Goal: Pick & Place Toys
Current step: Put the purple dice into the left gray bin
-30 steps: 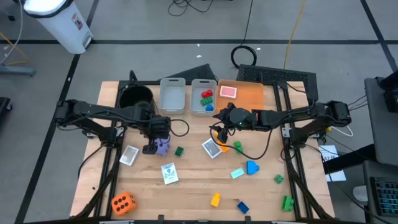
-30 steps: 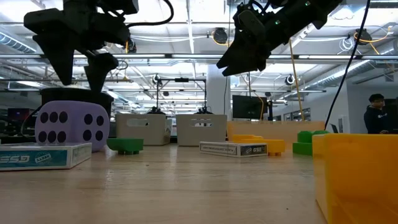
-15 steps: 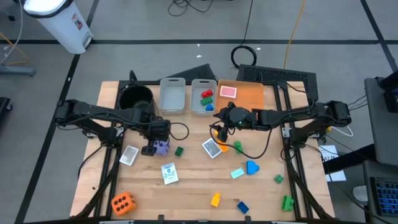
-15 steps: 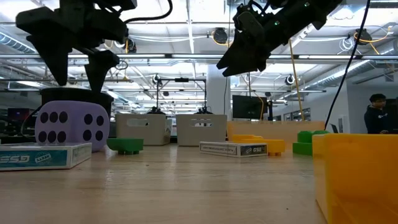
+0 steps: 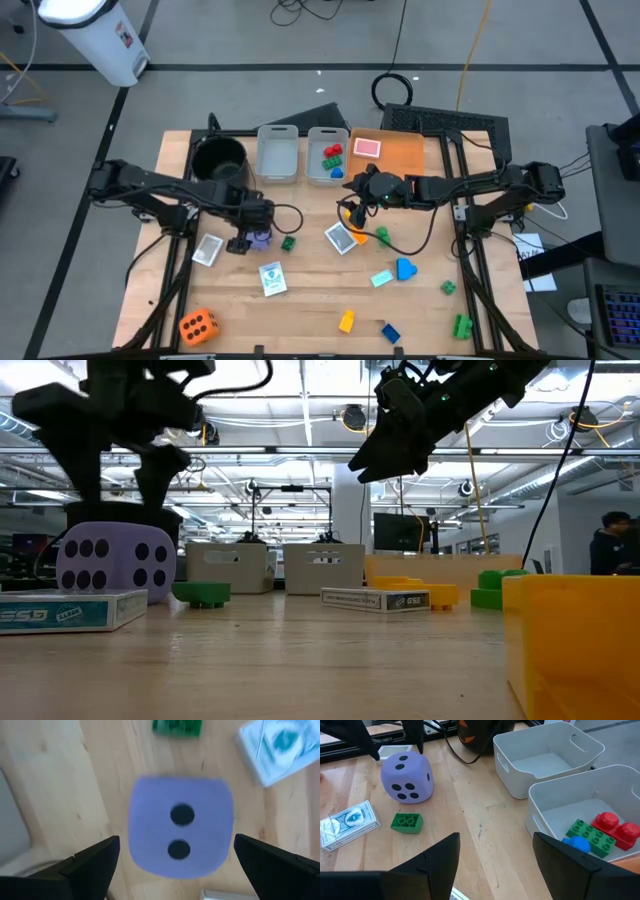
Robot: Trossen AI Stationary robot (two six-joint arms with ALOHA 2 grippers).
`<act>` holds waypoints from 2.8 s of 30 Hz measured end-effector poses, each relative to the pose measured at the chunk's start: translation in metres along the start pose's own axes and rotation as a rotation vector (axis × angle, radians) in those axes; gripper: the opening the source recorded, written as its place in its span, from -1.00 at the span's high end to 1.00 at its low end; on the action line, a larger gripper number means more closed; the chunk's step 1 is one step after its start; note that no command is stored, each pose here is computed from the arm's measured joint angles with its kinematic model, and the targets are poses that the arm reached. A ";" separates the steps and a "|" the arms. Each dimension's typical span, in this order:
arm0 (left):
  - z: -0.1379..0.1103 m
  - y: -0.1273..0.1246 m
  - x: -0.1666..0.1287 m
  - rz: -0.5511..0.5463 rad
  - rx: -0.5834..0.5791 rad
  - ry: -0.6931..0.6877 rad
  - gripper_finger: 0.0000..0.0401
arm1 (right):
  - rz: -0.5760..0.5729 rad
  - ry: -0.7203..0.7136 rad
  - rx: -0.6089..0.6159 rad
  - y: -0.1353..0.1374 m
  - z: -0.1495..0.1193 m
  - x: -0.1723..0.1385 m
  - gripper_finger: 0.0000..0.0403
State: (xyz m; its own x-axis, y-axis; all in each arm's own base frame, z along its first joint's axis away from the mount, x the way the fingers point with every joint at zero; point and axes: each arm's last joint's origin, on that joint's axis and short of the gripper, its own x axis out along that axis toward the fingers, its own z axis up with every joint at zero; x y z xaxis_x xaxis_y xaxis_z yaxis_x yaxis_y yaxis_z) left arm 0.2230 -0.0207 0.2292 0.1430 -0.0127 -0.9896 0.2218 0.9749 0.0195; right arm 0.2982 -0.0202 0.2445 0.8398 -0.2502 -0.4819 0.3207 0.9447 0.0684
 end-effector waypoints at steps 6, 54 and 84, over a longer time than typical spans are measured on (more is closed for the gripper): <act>-0.003 0.000 0.007 -0.001 -0.015 0.013 -0.99 | 0.000 0.000 0.000 0.000 0.000 0.000 -0.20; -0.005 -0.003 0.034 -0.048 -0.104 -0.054 -0.99 | 0.001 0.001 0.001 0.000 0.000 0.000 -0.20; -0.001 -0.001 0.034 -0.011 -0.197 -0.086 -0.90 | 0.004 0.001 0.031 0.000 0.000 0.000 -0.20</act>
State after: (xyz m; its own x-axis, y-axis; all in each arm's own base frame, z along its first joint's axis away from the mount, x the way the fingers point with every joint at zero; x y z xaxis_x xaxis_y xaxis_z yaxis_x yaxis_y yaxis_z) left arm 0.2264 -0.0218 0.1951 0.2250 -0.0341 -0.9738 0.0321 0.9991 -0.0276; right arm 0.2982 -0.0200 0.2444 0.8406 -0.2457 -0.4827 0.3303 0.9388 0.0973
